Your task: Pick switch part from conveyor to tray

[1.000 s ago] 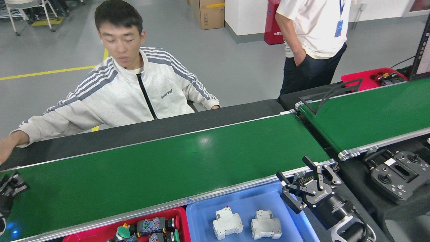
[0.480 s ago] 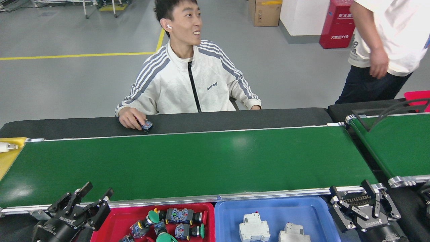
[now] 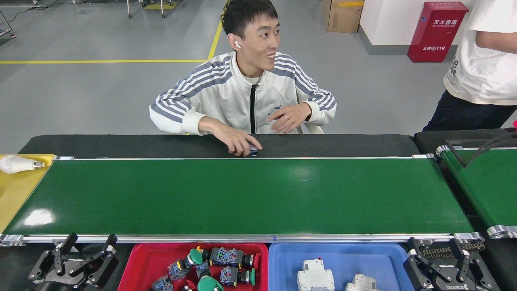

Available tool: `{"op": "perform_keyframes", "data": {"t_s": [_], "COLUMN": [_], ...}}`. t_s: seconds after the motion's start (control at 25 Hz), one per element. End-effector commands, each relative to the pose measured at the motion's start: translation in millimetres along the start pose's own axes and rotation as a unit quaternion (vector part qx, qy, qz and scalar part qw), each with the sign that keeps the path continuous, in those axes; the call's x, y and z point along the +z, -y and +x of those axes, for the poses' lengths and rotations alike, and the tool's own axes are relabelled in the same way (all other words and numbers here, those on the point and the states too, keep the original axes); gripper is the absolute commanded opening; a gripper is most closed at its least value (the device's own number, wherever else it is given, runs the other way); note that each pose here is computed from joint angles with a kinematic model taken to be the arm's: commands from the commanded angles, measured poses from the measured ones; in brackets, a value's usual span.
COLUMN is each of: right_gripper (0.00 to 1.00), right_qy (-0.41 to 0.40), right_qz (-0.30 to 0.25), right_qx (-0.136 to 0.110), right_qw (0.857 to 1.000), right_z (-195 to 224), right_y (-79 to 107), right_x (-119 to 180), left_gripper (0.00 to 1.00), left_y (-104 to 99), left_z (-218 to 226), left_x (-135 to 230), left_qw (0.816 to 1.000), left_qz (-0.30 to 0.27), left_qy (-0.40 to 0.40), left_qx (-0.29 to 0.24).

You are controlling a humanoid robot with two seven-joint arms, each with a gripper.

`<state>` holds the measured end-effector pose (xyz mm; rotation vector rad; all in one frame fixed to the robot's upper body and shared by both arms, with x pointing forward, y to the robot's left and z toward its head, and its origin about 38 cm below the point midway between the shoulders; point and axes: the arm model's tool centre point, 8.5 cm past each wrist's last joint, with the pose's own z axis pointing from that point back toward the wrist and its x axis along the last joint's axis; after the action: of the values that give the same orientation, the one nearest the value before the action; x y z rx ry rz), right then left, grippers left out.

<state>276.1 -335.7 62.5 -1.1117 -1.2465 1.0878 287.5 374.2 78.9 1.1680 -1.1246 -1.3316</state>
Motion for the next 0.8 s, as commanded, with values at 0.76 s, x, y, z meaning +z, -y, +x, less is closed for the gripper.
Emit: {"op": "perform_keyframes", "data": {"t_s": [0.76], "right_gripper": [1.0], "right_qy": [0.012], "right_qz": [-0.008], "right_qx": [0.003], "right_qw": [1.0], "right_z": [4.1], "right_y": [6.1], "right_x": [-2.6], "left_gripper": [1.0], "left_y": [-1.3], "left_z": [2.7], "left_x": [-3.1], "left_qw": [1.0], "left_qz": [0.012], "left_qy": [-0.003], "left_qx": [0.003]}}
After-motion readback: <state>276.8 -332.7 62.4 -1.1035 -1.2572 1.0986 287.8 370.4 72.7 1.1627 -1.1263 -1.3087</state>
